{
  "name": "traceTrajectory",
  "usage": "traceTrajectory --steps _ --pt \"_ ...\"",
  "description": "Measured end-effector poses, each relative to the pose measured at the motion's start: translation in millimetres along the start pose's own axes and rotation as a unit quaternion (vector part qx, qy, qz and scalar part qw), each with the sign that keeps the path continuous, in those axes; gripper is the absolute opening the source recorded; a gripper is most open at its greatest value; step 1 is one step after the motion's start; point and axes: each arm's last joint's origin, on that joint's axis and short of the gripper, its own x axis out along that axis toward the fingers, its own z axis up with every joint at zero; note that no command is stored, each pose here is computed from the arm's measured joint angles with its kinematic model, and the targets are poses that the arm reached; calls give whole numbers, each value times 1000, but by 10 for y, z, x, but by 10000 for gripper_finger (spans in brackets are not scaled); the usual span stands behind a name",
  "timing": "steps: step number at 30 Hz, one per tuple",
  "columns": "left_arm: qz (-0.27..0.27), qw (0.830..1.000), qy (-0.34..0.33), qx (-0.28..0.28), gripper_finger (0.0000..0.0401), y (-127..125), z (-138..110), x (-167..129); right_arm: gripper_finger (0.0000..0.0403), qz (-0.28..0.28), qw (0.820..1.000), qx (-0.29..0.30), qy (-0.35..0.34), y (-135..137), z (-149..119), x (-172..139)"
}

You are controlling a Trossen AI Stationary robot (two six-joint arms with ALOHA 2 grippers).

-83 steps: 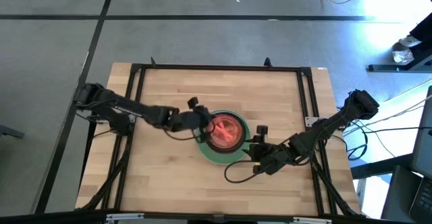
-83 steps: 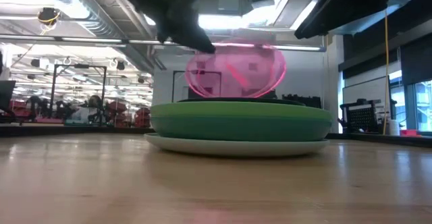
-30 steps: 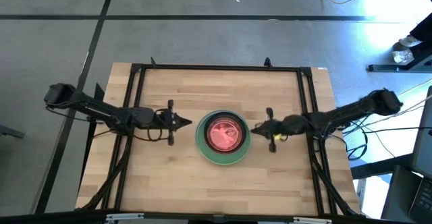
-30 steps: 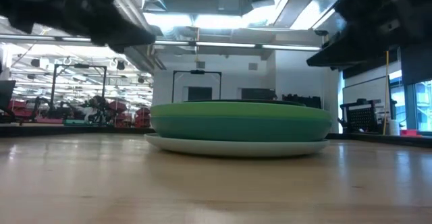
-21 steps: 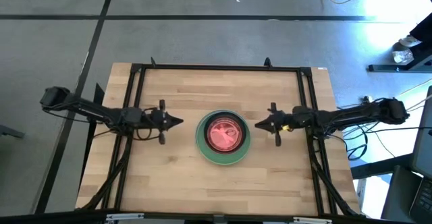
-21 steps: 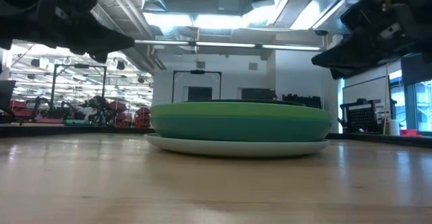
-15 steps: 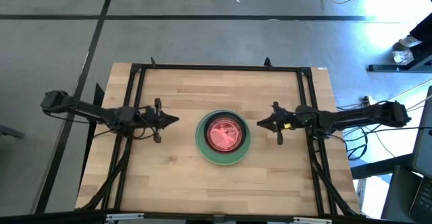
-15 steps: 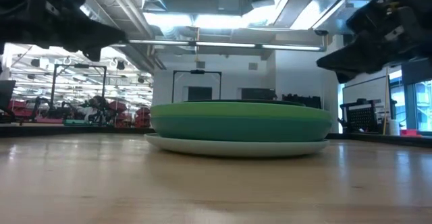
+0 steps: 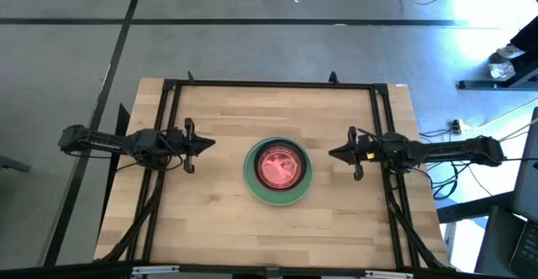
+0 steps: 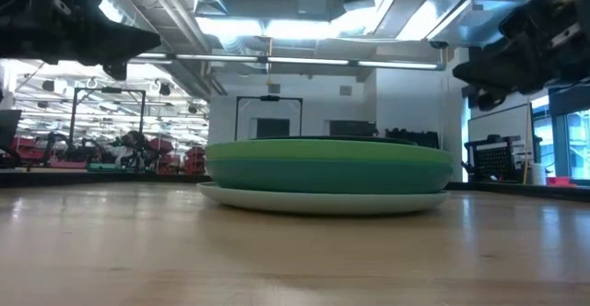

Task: Stack plastic plates
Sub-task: Return To Home Position

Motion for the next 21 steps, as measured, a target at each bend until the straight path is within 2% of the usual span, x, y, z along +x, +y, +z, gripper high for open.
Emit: traceTrajectory --steps 6,10,15,21 --pt "32 999 -3 -6 0 44 -3 -97 19 -23 1000 2 -5 -9 0 -97" --pt "26 1000 -3 -8 0 46 -5 -123 19 -44 999 8 -10 -18 -11 -169" --pt "31 999 4 -7 0 47 -21 -123 19 -25 999 12 -43 2 36 -244" --pt "41 999 11 5 0 53 -33 -124 19 -31 999 9 -27 -5 14 -223"
